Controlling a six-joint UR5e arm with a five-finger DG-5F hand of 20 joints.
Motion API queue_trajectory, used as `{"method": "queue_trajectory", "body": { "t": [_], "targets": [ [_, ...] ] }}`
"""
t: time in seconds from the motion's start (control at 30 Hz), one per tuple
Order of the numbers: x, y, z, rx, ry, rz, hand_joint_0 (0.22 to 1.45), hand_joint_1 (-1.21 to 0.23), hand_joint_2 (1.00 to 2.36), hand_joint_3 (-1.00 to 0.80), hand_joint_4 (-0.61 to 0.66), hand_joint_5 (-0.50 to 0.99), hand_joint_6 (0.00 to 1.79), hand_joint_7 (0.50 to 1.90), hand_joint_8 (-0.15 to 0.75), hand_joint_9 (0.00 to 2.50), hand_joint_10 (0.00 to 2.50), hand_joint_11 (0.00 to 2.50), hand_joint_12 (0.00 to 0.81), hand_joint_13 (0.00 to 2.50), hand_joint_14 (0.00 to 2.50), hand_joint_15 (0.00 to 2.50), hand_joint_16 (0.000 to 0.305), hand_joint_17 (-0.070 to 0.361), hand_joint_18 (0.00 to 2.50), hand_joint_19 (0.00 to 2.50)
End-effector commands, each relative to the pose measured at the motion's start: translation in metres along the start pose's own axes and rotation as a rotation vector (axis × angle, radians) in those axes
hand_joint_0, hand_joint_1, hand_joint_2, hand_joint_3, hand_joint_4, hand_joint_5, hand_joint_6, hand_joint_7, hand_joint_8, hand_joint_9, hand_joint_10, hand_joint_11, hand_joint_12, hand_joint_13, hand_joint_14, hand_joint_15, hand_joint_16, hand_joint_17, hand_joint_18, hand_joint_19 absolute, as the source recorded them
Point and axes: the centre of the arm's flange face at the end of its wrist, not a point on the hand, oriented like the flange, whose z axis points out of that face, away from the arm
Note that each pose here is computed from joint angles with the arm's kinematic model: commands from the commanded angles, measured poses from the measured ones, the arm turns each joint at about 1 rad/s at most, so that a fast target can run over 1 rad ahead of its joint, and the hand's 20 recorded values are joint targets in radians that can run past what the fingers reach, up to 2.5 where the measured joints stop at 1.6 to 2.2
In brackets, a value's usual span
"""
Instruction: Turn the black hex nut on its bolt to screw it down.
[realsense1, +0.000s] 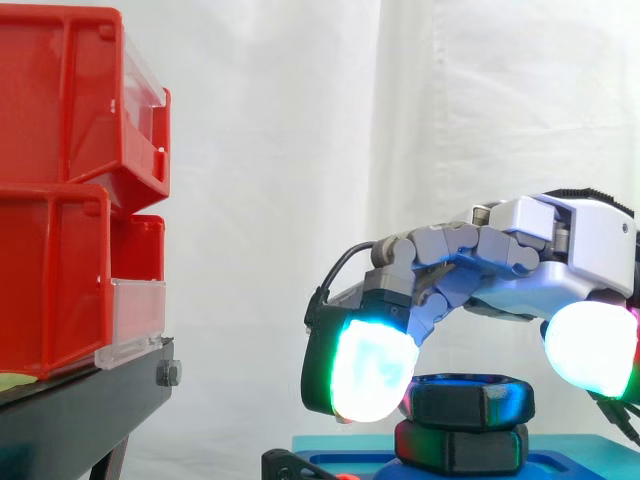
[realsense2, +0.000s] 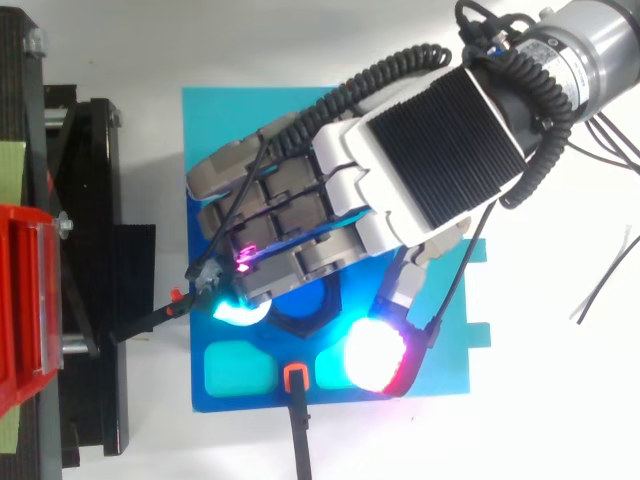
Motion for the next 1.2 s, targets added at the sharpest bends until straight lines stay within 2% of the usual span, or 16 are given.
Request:
{"method": "queue_trajectory", "body": {
  "t": [0.0,0.37,0.5,0.63,0.73,0.77,0.83,1.07,1.13,1.17],
  "targets": [
    [-0.002,-0.007,-0.01,-0.007,0.006,-0.004,0.43,-0.27,1.0,-0.5,0.17,-0.13,0.6,1.09,0.258,0.8,0.01,0.3,0.292,0.72,0.01,0.31,0.042,0.094,0.5,0.34],
    [-0.007,-0.02,-0.026,-0.006,0.008,-0.016,0.43,-0.27,1.0,-0.5,0.18,-0.12,0.59,1.1,0.257,0.8,0.01,0.32,0.294,0.72,0.01,0.31,0.042,0.094,0.5,0.33],
    [-0.009,-0.025,-0.032,-0.008,0.009,-0.018,0.43,-0.27,1.0,-0.5,0.18,-0.11,0.54,1.18,0.258,0.8,0.01,0.32,0.294,0.72,0.01,0.31,0.042,0.094,0.5,0.33],
    [-0.013,-0.027,-0.031,-0.012,-0.009,-0.013,0.43,-0.27,1.0,-0.5,0.18,-0.11,0.51,1.22,0.255,0.8,0.01,0.32,0.294,0.72,0.01,0.31,0.042,0.094,0.5,0.33],
    [-0.016,-0.026,-0.023,-0.025,-0.035,-0.008,0.43,-0.27,1.0,-0.5,0.18,-0.11,0.5,1.21,0.256,0.79,0.01,0.32,0.295,0.72,0.01,0.31,0.042,0.094,0.5,0.33],
    [-0.021,-0.025,-0.016,-0.036,-0.055,-0.002,0.43,-0.27,1.0,-0.5,0.18,-0.11,0.5,1.2,0.258,0.79,0.01,0.32,0.296,0.72,0.01,0.31,0.042,0.094,0.5,0.33],
    [-0.027,-0.023,-0.005,-0.047,-0.075,0.007,0.43,-0.27,1.0,-0.5,0.18,-0.11,0.5,1.19,0.255,0.79,0.01,0.32,0.295,0.72,0.01,0.31,0.042,0.094,0.5,0.33],
    [-0.032,-0.015,0.014,-0.045,-0.102,0.023,0.43,-0.28,1.0,-0.5,0.18,-0.11,0.5,1.17,0.255,0.79,0.01,0.32,0.296,0.72,0.01,0.31,0.042,0.094,0.5,0.33],
    [-0.028,-0.005,0.024,-0.049,-0.1,0.027,0.43,-0.28,1.0,-0.5,0.19,-0.11,0.5,1.16,0.254,0.79,0.01,0.32,0.295,0.72,0.01,0.31,0.042,0.094,0.5,0.33],
    [-0.026,-0.003,0.025,-0.049,-0.097,0.029,0.43,-0.28,1.0,-0.5,0.19,-0.11,0.5,1.16,0.254,0.79,0.01,0.32,0.295,0.72,0.01,0.31,0.042,0.094,0.5,0.33]
  ]
}}
